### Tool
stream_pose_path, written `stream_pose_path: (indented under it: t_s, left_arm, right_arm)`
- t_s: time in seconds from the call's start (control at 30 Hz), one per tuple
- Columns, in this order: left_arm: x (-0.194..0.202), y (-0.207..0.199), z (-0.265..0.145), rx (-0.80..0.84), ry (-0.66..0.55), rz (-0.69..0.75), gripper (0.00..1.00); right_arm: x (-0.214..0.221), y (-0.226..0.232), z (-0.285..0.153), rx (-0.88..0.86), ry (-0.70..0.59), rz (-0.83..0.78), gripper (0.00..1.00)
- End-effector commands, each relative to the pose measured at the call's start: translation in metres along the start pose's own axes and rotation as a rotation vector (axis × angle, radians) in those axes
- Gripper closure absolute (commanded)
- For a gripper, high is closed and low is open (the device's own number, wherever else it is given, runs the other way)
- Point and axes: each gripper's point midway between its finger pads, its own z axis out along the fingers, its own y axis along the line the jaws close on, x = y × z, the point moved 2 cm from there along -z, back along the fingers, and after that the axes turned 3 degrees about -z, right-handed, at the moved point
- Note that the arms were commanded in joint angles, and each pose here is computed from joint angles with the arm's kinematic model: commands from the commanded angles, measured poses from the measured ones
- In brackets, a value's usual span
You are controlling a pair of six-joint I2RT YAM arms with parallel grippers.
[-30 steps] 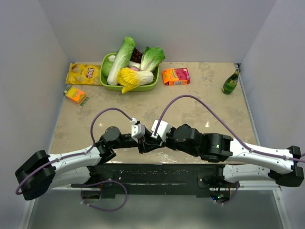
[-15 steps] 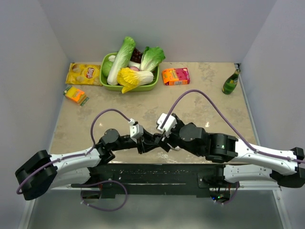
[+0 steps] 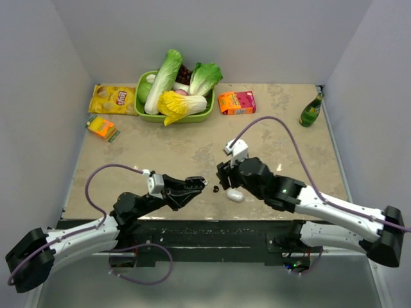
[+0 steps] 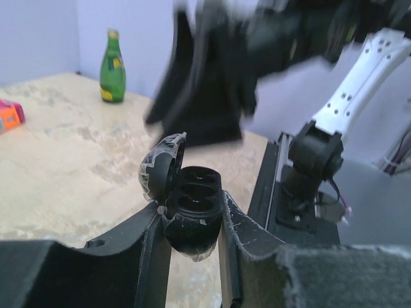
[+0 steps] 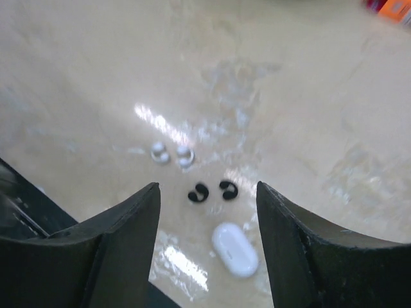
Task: Insert the wireless bluetooth earbuds into the charging case
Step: Open the charging case, then move the earbud to the center of the board.
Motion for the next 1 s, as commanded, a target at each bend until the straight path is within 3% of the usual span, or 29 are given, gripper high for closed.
stream_pose_path:
  t_s: [0.0, 0.37, 0.8, 0.97]
  left_arm:
    - [-0.003, 0.008, -0.018, -0.064, -0.088, -0.015, 1.00]
    - [0.018, 0.005, -0.029, -0.044, -0.044, -0.043, 1.00]
    - [0.025, 0.007, -0.034, -0.061, -0.015, -0.041, 1.00]
    - [0.026, 0.007, -0.033, -0.057, -0.005, -0.041, 1.00]
  right_arm:
    - [0.054, 0.025, 0.028, -0.072, 0.124, 0.076, 0.40]
    - [0.108, 0.032, 0.067, -0.043, 0.269, 0.033, 0.43]
    - [0.142, 0.017, 0.081, -0.015, 0.351, 0.069, 0.68]
    - [0.146, 0.018, 0.085, -0.017, 0.353, 0.077, 0.70]
